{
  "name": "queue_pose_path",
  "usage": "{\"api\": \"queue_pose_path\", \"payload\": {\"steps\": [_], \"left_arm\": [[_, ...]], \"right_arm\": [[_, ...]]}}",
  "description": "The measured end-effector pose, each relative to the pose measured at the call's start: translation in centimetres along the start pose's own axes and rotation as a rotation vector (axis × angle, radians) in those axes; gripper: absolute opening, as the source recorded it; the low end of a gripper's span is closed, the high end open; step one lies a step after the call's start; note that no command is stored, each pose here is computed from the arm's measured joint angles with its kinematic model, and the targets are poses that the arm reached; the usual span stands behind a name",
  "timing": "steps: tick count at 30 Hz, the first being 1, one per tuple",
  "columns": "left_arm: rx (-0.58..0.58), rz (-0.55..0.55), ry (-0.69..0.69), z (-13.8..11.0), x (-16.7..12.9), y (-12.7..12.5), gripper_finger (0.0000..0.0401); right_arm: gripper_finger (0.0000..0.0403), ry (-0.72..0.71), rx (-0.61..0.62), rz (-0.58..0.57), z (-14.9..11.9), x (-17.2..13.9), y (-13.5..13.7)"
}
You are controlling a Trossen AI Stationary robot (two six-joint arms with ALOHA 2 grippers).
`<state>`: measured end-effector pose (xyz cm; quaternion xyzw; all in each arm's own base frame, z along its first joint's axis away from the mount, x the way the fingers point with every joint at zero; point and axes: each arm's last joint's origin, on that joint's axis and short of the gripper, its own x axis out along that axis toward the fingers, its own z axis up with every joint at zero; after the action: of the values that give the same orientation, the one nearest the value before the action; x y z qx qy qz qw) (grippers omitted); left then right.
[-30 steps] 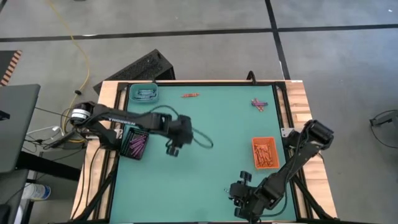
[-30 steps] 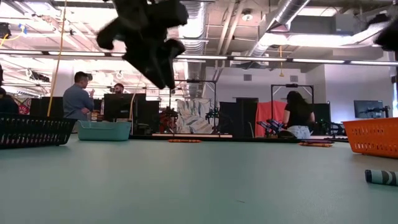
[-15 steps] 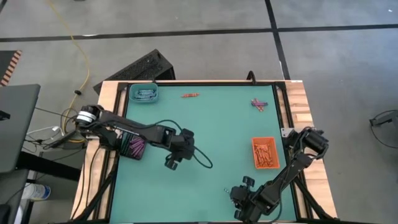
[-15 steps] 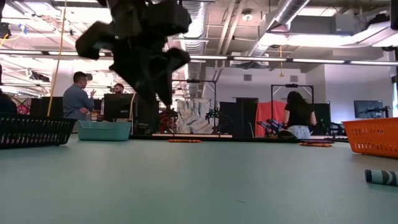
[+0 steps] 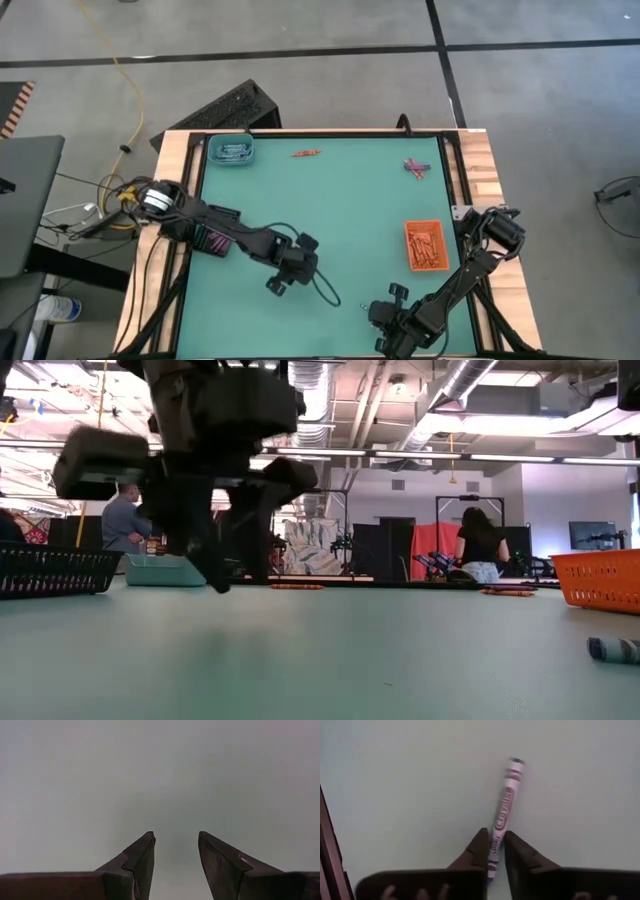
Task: Sort crayons
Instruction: Put the blue crayon into the green bin
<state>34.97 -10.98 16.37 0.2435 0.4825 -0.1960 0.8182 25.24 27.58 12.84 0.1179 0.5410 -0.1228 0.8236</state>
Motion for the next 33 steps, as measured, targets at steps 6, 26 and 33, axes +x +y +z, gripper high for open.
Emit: {"api": "queue_pose_path", "payload": {"steps": [6,26,33], "left_arm": [[0.023,0.035,-0.092,1.1,-0.1,-0.1,0.0142],[0.010,0.115,-0.627,-1.0,-0.3,0.7,0.0142],[0.110,0.254,-0.810,-1.9,-3.6,0.7,0.0141]], "right_arm": [[0.0006,0.004,0.003,0.001,0.0,0.1,0.0],[0.0001,-0.181,-0.147,-0.190,4.5,-3.8,0.9],[0.0000,-0.363,-0.248,-0.267,7.0,-6.5,1.7]]}}
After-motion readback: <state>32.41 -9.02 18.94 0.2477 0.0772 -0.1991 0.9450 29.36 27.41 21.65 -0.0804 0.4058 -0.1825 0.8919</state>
